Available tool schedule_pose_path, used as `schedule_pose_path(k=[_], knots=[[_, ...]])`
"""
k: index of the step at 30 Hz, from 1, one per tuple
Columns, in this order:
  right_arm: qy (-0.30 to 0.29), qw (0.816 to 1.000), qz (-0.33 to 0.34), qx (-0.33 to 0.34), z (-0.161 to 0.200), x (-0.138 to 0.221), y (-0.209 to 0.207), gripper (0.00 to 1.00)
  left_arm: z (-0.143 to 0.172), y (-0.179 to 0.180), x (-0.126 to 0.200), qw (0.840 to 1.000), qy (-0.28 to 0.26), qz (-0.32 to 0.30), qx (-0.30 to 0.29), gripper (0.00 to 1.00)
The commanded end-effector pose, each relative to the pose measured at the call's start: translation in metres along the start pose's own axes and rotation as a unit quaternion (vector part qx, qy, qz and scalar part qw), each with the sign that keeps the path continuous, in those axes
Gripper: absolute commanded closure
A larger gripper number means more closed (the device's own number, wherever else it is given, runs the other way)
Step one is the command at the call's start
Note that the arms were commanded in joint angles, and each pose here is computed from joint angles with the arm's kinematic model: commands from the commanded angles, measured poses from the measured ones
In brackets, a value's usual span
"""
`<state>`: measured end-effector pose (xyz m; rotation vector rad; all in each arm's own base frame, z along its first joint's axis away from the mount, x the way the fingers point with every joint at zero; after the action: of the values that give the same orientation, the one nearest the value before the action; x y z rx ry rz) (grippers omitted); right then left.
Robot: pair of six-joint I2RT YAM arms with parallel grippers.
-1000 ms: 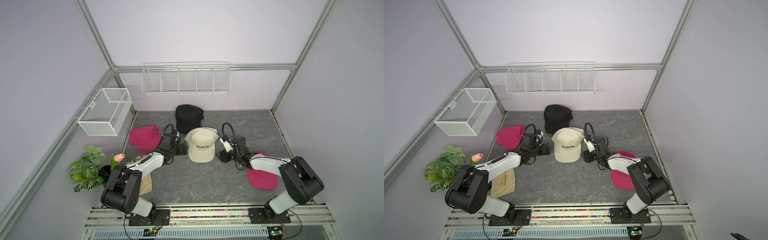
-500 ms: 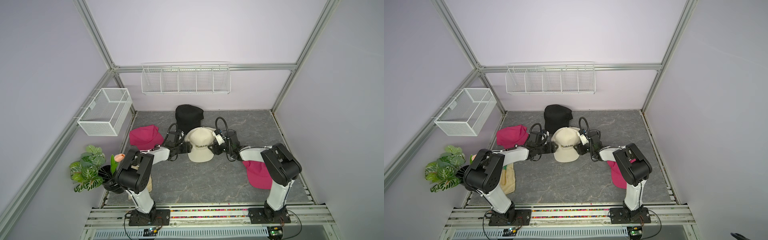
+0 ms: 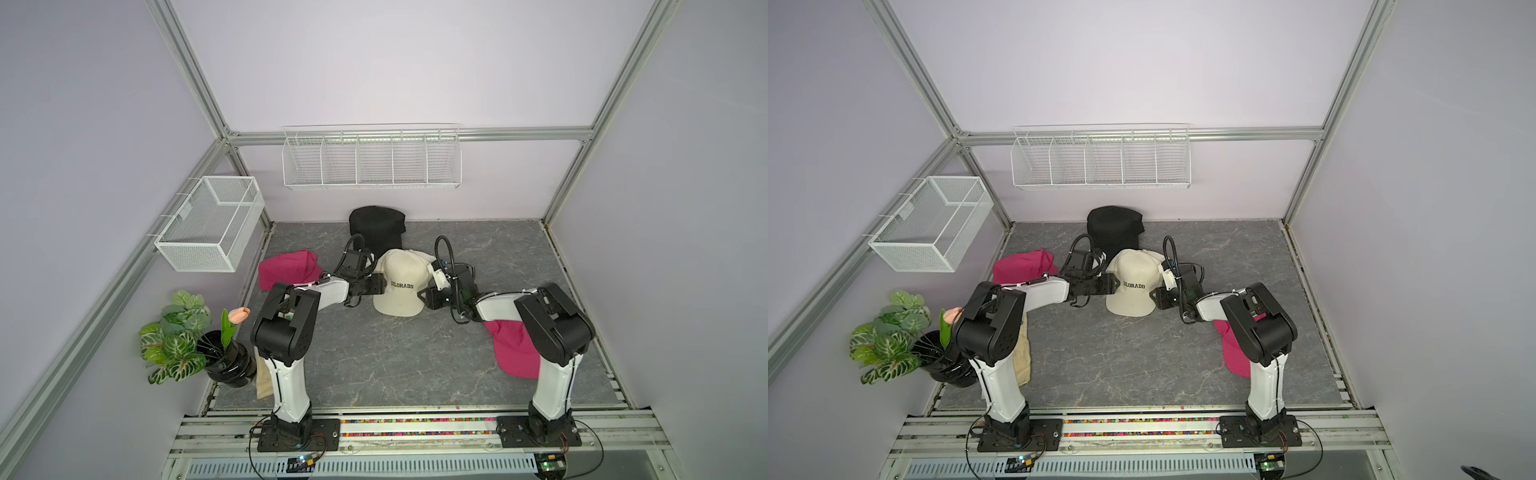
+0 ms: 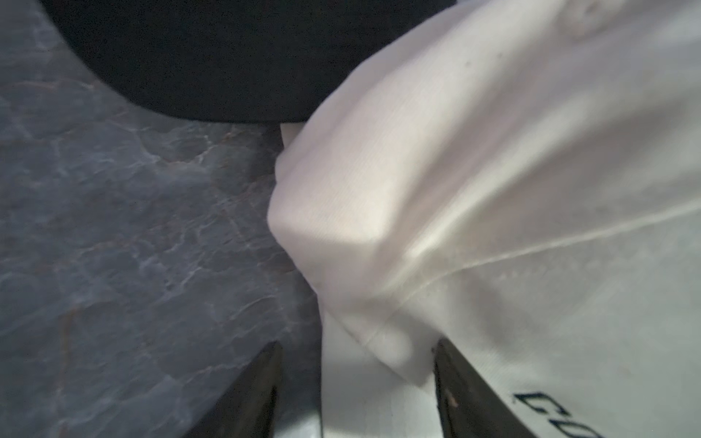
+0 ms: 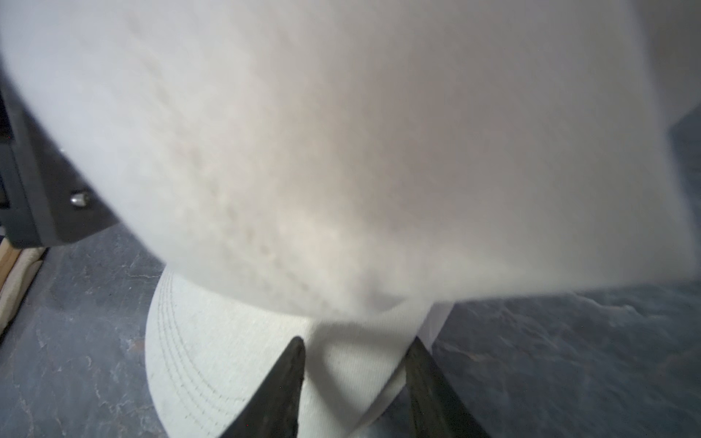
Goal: Stack the baseball caps by color
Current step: Move the baseball cap to the center of the board.
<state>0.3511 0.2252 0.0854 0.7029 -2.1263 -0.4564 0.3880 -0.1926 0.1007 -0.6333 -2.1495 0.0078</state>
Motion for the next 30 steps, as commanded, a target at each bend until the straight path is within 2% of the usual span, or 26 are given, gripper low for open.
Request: schedule_pose_path(k=[1,2,9,12,23,25,30], knots=[[-0.017,0.999,0.013,-0.027,-0.008,0.016,-0.002,0.55,0.012,-0.025,-0.015,0.998,0.056,0.02,-0.037,0.35],[-0.01,0.999,0.023,-0.036,0.001,0.019,-0.009,0.55,0.01,-0.033,-0.018,0.997,0.059,0.028,-0.043,0.35],[-0.024,0.995,0.072,-0.058,-0.007,0.036,-0.038,0.55,-0.008,-0.074,-0.039,0.992,0.055,0.107,-0.036,0.35],[-0.017,0.993,0.099,-0.062,-0.015,0.038,-0.055,0.55,-0.022,-0.083,-0.053,0.992,0.052,0.116,-0.028,0.37],[-0.029,0.988,0.127,-0.086,-0.08,0.027,-0.105,0.54,-0.064,-0.09,-0.095,0.991,0.038,0.126,-0.007,0.36],[-0.016,0.989,0.112,-0.099,-0.09,0.019,-0.106,0.53,-0.072,-0.092,-0.102,0.991,0.033,0.129,-0.011,0.36],[-0.041,0.984,0.1,-0.142,-0.123,0.01,-0.128,0.52,-0.099,-0.094,-0.116,0.992,0.016,0.119,-0.026,0.35]])
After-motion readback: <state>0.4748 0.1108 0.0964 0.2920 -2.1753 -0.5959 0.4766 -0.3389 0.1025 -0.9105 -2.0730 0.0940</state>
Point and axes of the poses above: each gripper's point midway between its finger pads, its own x axis back along the fingers, its own y axis along the line the jaws close on, z = x × y, the point moved 8 cm from there along x, back along the fingers, and after that the axes turned 11 degrees about -x, right-handed, at the moved point
